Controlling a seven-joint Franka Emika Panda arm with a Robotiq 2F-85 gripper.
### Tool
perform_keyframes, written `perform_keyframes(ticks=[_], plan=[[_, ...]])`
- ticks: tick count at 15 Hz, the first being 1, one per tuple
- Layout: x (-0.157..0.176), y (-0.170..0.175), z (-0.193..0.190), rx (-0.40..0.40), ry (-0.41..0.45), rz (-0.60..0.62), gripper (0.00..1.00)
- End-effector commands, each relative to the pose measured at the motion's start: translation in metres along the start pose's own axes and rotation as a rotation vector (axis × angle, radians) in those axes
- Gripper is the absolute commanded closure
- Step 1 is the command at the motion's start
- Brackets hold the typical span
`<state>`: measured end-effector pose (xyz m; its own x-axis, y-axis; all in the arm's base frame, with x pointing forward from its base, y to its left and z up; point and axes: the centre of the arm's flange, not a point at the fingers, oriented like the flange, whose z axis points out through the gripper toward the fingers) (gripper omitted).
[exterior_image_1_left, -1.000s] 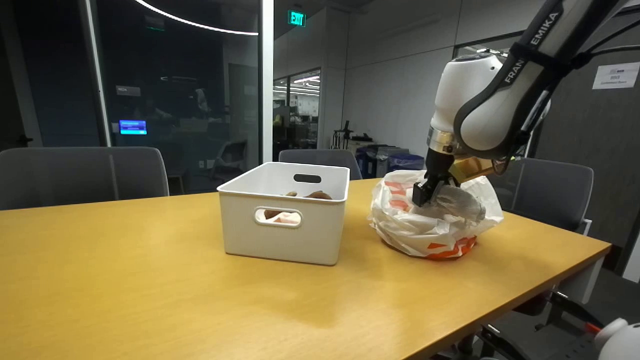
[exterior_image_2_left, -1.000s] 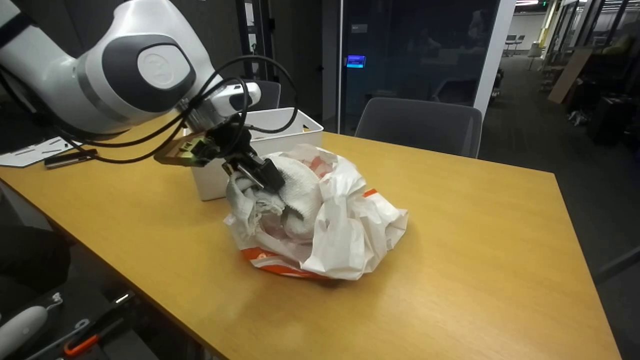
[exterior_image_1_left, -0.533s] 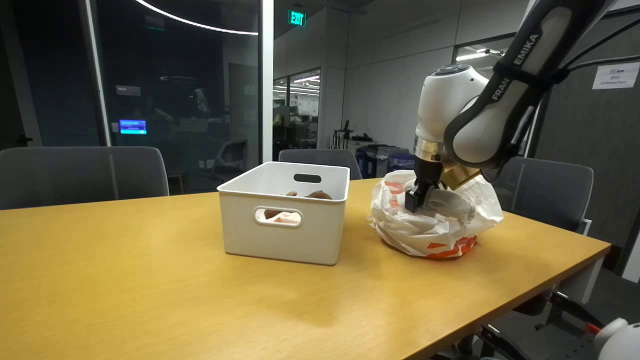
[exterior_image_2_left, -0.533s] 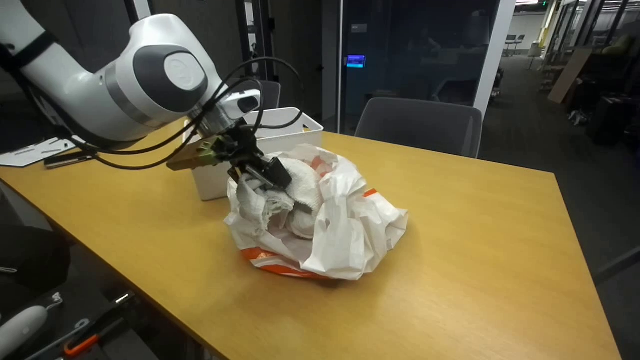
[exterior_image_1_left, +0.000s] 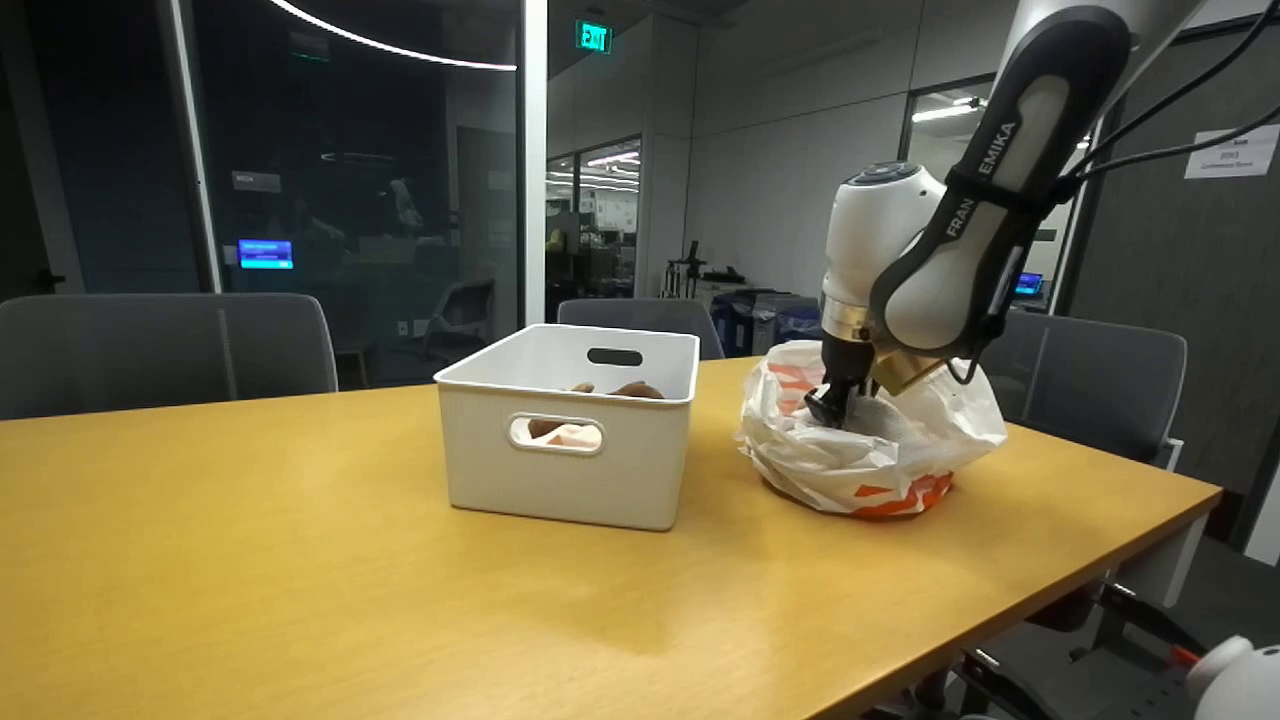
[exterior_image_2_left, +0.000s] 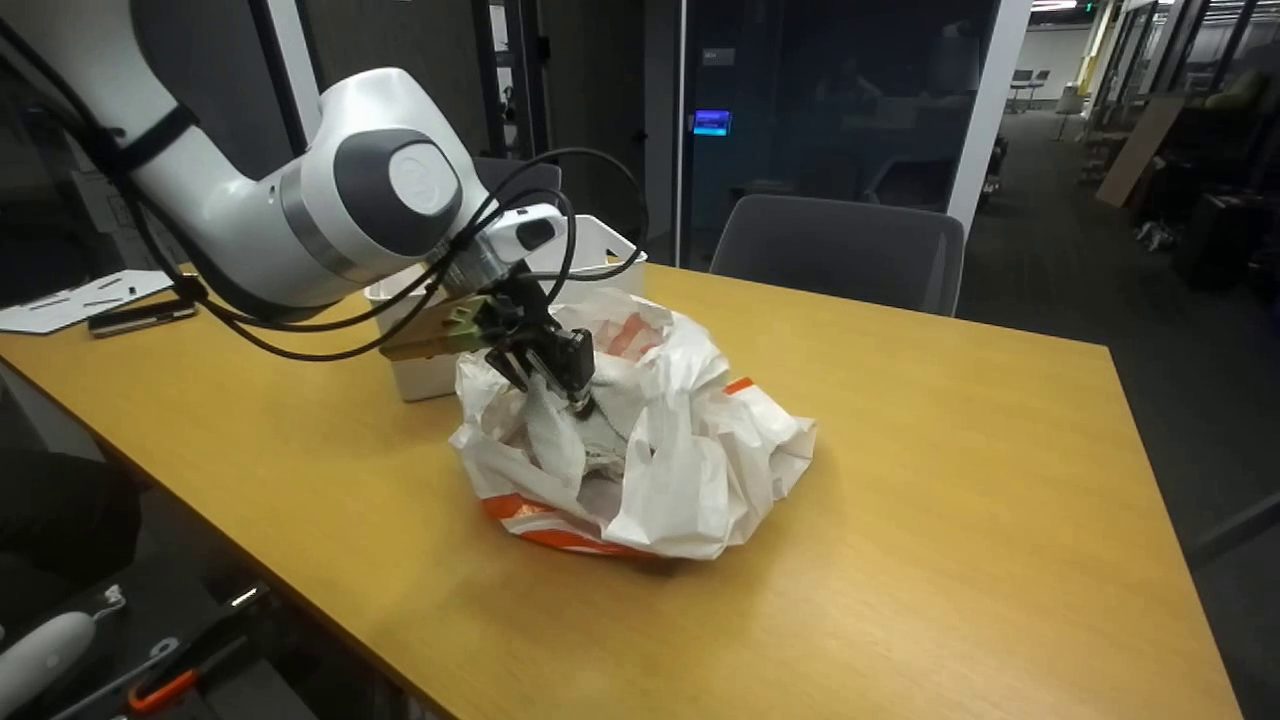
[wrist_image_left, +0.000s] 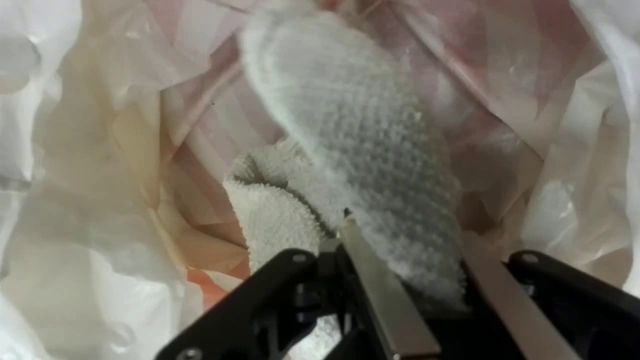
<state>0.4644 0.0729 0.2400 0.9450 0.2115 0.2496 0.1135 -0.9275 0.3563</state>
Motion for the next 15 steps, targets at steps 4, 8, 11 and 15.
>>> perform_keyframes(ticks=[4,8,11,15], plan=[[0.011,-0.019,-0.005,-0.033,0.023,-0.045,0.17],[0.008,-0.027,-0.028,-0.076,0.039,-0.062,0.0],[0.003,-0.033,-0.049,-0.086,0.038,-0.04,0.0],[-0.005,-0.038,-0.081,-0.121,0.05,-0.027,0.0]])
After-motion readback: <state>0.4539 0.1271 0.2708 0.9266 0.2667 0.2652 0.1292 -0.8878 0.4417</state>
